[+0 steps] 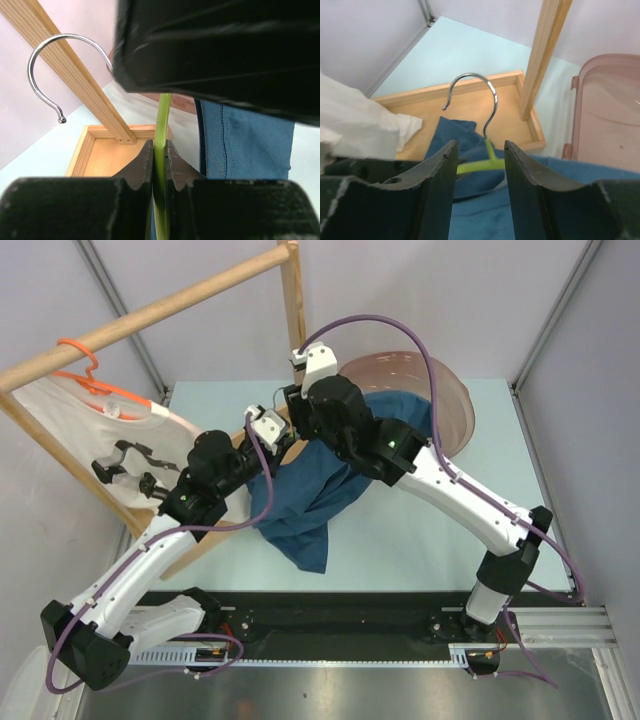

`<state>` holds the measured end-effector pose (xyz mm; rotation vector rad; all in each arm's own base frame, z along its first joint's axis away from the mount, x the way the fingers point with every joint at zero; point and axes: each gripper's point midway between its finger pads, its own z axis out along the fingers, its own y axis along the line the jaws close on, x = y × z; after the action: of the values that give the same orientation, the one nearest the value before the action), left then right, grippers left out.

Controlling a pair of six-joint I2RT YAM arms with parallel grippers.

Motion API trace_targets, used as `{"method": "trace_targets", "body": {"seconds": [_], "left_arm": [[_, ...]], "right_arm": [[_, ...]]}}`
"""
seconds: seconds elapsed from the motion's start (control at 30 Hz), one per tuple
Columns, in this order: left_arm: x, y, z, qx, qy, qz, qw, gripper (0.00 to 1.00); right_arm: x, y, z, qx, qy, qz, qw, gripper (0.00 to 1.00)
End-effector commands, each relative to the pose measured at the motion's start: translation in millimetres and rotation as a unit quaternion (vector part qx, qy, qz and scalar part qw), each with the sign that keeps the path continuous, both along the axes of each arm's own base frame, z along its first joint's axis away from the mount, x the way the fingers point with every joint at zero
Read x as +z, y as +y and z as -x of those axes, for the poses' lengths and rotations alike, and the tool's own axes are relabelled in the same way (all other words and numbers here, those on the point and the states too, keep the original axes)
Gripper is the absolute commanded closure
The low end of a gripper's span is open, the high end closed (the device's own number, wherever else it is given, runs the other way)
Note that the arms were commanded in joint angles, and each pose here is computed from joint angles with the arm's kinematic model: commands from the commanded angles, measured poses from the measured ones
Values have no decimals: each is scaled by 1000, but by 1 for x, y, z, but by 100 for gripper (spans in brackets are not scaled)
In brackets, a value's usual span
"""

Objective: Remove the t-shirt from the hanger

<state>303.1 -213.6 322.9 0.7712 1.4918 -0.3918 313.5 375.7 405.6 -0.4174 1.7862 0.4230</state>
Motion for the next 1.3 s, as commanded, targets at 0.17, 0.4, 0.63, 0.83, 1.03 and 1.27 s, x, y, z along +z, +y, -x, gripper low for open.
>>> {"method": "trace_targets", "body": {"seconds": [0.17, 0.4, 0.63, 0.83, 1.03, 1.27], "left_arm": [[42, -2, 11, -22, -48, 57, 997, 100], [45, 0, 11, -22, -50, 66, 996, 100], [45, 9, 5, -19, -5, 97, 995, 82], [49, 24, 3, -23, 22, 150, 988, 37], [40, 9, 11, -73, 56, 160, 983, 31], [14, -29, 19, -156, 135, 149, 967, 33]], "right_arm": [[-13, 18, -31, 11, -12, 21, 1000, 54], [-33, 22, -35, 1, -2, 40, 999, 72], [-19, 3, -36, -62, -54, 45, 996, 100], [-18, -82, -29, -228, -127, 22, 965, 100], [-39, -150, -21, -284, -89, -103, 949, 100], [-41, -214, -10, -294, -37, -220, 929, 100]]}}
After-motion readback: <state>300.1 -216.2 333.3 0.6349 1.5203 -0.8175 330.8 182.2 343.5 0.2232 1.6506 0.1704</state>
